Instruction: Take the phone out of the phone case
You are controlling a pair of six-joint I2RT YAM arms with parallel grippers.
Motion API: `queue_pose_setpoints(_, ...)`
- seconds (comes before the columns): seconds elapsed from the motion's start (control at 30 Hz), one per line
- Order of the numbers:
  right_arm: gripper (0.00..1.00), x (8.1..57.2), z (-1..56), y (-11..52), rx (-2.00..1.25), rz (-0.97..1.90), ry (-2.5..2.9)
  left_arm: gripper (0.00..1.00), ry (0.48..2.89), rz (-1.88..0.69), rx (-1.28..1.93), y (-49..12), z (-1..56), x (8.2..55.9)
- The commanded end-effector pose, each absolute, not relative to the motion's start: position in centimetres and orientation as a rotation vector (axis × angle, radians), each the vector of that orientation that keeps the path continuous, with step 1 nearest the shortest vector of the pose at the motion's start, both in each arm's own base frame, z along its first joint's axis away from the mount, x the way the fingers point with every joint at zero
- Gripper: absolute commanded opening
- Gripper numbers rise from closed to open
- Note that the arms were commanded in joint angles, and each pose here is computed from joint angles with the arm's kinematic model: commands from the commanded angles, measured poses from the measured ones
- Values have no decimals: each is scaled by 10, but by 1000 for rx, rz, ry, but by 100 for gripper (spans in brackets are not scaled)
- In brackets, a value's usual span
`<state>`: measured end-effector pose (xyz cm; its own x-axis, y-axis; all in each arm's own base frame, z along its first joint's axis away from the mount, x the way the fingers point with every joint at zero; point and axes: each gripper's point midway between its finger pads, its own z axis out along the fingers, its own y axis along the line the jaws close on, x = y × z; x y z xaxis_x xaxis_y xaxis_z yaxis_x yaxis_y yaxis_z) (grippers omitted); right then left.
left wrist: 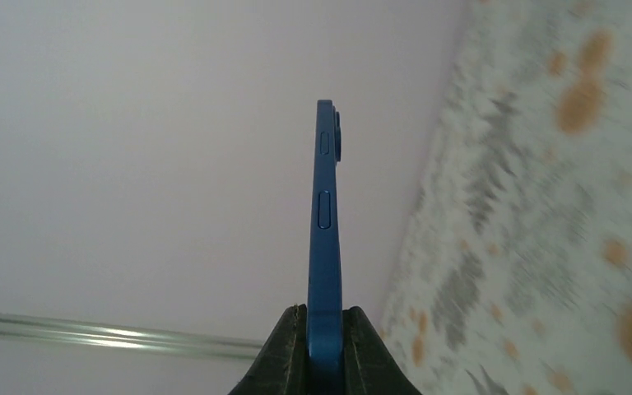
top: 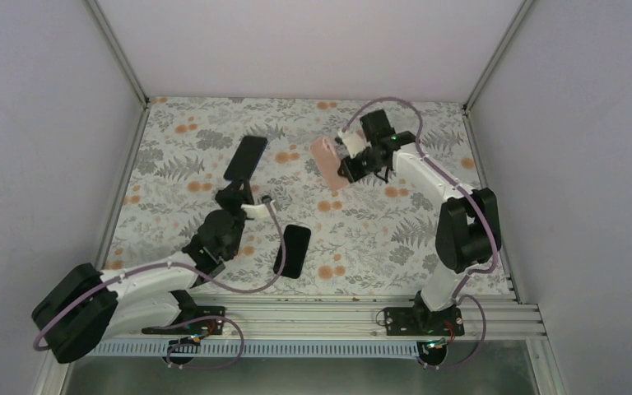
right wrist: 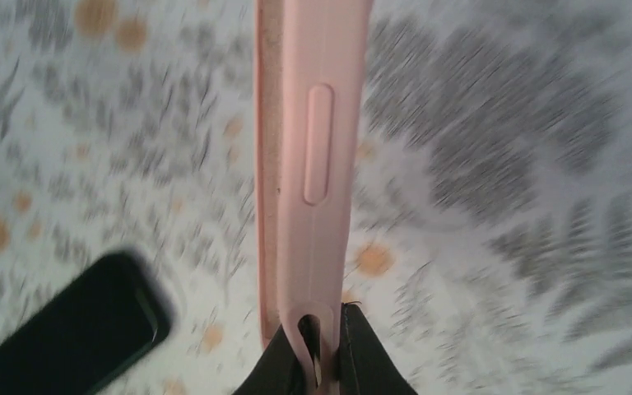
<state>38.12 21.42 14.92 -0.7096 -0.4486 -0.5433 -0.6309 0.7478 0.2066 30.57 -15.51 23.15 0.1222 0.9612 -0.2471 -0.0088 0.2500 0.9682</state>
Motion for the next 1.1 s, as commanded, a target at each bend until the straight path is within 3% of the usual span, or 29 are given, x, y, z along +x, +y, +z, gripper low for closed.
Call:
queue_pose_setpoints(0.0, 3, 306, 95, 219, -1011, 796, 2663, 2, 1333, 947, 1158, -133, 186, 290)
queue_pose_setpoints(0.2, 3, 265, 52, 206, -1097, 756, 2765, 2, 1523, 795, 1293, -127, 123, 269)
queue_pose_setpoints(0.4, 4, 259, 30, 194, -1092, 668, 2832, 2, 1639, 732, 1463, -132, 63, 257)
queue_pose_setpoints(0.6, 20, 264, 25, 181, -1094, 547, 2881, 3, 1700, 736, 1612, -135, 16, 241)
queue_pose_setpoints(0.63, 26, 264, 27, 178, -1096, 523, 2884, 7, 1704, 729, 1628, -137, 13, 237)
queue_pose_setpoints(0.77, 65, 262, 43, 166, -1133, 424, 2858, 52, 1769, 622, 1705, -147, 8, 213)
queue_pose_setpoints(0.9, 98, 269, 69, 148, -1139, 216, 2770, 84, 1844, 378, 1741, -171, 33, 192)
queue_pose_setpoints(0.93, 99, 273, 78, 144, -1127, 162, 2736, 97, 1856, 338, 1736, -175, 44, 190)
queue_pose_setpoints(1.07, 100, 275, 116, 153, -1148, 119, 2587, 100, 1881, 256, 1658, -180, 97, 196)
